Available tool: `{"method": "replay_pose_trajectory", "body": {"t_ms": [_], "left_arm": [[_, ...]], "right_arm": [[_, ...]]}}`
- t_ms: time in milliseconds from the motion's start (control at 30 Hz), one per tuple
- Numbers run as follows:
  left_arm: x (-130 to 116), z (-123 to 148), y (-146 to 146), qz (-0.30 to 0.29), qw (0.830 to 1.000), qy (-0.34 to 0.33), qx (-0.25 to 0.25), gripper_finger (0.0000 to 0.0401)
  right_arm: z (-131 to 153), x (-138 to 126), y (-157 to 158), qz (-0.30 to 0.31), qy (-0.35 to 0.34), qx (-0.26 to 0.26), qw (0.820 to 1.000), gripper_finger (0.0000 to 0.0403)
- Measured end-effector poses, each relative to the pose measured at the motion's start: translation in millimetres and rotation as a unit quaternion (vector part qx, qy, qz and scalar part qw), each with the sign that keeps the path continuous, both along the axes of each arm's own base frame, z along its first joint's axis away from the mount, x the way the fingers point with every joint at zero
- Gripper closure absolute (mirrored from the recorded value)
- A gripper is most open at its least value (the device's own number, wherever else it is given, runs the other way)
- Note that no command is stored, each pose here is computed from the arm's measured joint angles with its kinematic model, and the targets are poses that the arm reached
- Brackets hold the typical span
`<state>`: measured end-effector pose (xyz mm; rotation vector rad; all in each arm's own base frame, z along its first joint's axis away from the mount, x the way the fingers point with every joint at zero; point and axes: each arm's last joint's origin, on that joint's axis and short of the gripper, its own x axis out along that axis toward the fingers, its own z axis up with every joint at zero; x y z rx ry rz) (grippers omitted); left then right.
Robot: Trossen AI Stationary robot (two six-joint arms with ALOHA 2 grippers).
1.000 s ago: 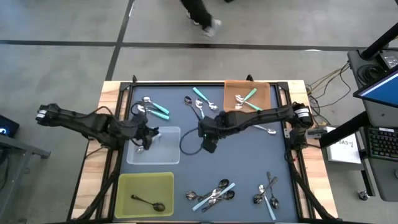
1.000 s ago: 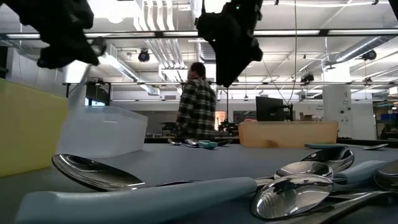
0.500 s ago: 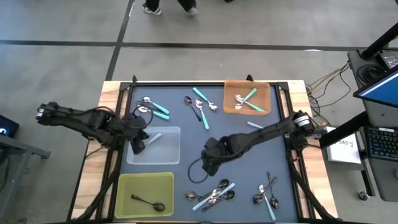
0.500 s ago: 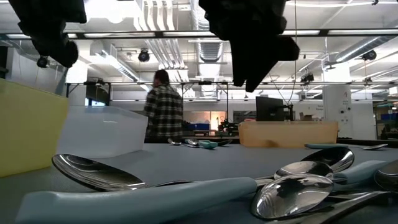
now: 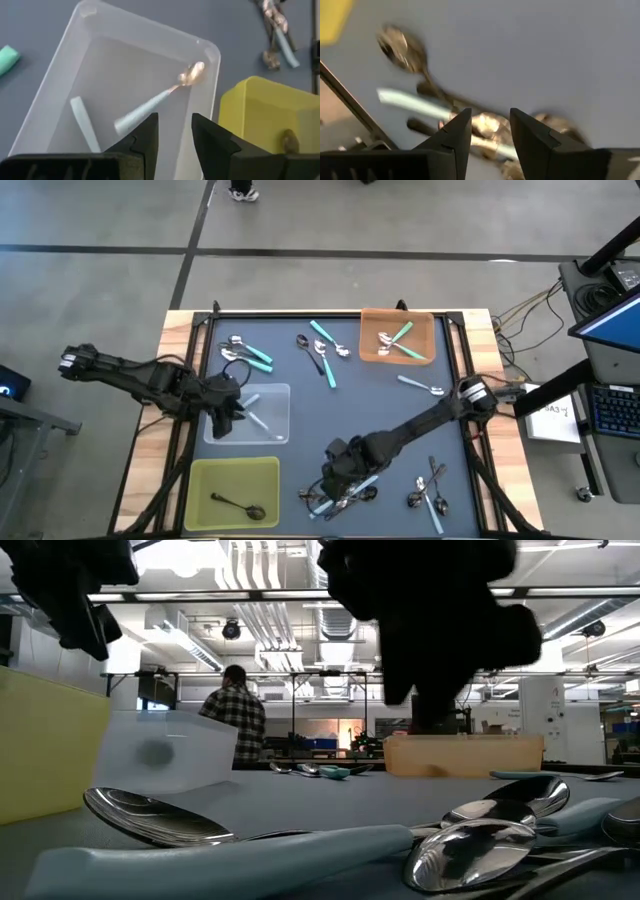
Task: Sort silverware by color (type)
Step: Put the light blue spoon into the white bin
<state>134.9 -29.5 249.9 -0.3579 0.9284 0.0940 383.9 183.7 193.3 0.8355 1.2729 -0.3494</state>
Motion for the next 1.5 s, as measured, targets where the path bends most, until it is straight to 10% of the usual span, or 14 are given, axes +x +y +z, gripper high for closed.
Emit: {"method": "replay_pose_trajectory", "body": {"t_ms": [300,700,1233,1500], "left_arm": [[5.6,10.6,-8.1,-0.026,0.997,-0.073,-0.018,0.0301],[-1.3,17.3,-34.2,-0.109,0.987,-0.104,-0.06,0.0301],[-10.7,17.1,-51.3,-0.146,0.981,-0.091,-0.089,0.0301],[-10.6,17.0,-51.3,-0.148,0.981,-0.092,-0.086,0.0301]], "right_arm": [[-35.5,-3.0,29.2,0.027,0.057,0.031,0.997,0.0286],[-13.7,18.5,36.8,0.14,-0.05,-0.029,0.989,0.0287],[-35.5,25.8,60.2,0.392,-0.148,-0.101,0.902,0.0287],[-50.5,27.8,60.5,0.376,-0.137,-0.156,0.903,0.0287]]}}
